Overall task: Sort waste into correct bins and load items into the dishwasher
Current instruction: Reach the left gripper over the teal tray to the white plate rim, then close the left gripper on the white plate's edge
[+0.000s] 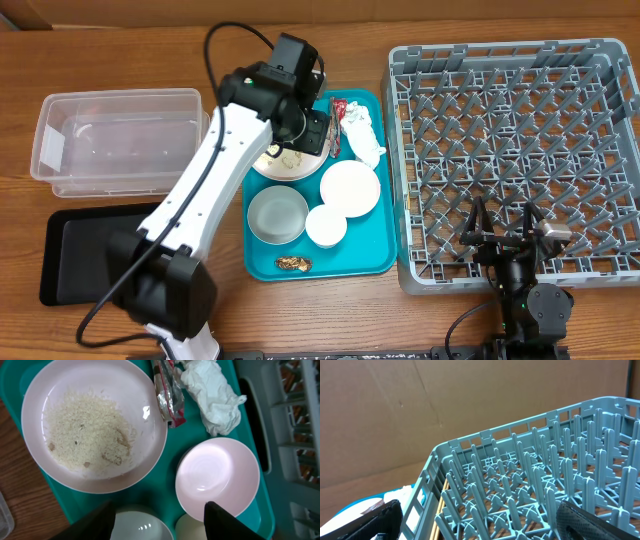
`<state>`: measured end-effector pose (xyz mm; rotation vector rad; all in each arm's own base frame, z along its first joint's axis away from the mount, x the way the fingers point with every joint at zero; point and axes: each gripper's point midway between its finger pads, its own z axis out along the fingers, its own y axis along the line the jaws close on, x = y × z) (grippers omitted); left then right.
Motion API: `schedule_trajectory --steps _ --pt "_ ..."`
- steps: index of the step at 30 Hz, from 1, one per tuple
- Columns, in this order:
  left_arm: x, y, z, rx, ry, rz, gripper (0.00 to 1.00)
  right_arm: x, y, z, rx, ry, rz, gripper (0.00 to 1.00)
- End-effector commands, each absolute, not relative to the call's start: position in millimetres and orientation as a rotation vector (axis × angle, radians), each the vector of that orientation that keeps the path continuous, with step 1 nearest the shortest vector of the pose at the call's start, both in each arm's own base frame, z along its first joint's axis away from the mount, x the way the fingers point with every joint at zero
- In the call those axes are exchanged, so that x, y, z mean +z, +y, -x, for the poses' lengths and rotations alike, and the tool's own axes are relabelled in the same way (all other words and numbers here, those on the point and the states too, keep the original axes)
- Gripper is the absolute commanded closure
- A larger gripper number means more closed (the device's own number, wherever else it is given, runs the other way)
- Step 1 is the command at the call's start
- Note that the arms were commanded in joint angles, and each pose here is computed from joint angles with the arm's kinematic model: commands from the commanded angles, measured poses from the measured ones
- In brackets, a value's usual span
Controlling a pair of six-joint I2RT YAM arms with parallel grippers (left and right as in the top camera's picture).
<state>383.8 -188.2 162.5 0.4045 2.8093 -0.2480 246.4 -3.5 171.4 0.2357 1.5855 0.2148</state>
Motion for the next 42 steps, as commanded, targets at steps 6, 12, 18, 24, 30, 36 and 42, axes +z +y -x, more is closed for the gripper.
schedule_trajectory --steps 6,12,18,24,30,36,42 --pt "109.0 -194.8 -388.6 -0.066 2.916 -0.382 0.5 169.4 -3.4 -246.5 0.214 1.583 -0.231 0.0" --pt "71.8 -194.0 -384.4 -0.017 3.008 -0.393 0.5 169.4 -3.4 -246.5 0.214 1.583 -0.231 0.0" --pt "53.8 -191.6 -383.4 0.014 3.044 -0.414 0.5 169.4 -3.4 -246.5 0.214 1.583 -0.231 0.0" --pt "47.3 -188.3 -383.6 0.041 3.047 -0.413 0.48 169.4 -3.4 -246.5 0.214 1.583 -0.231 0.0" --pt "39.5 -184.5 -387.4 0.08 3.021 -0.448 0.5 169.4 -3.4 -246.5 0.214 1.583 -0.231 0.0" --pt "32.0 -185.6 -390.7 0.071 2.999 -0.465 0.51 169.4 -3.4 -246.5 0.214 1.583 -0.231 0.0" --pt "25.8 -191.0 -383.9 0.027 3.004 -0.556 0.51 169.4 -3.4 -246.5 0.214 1.583 -0.231 0.0"
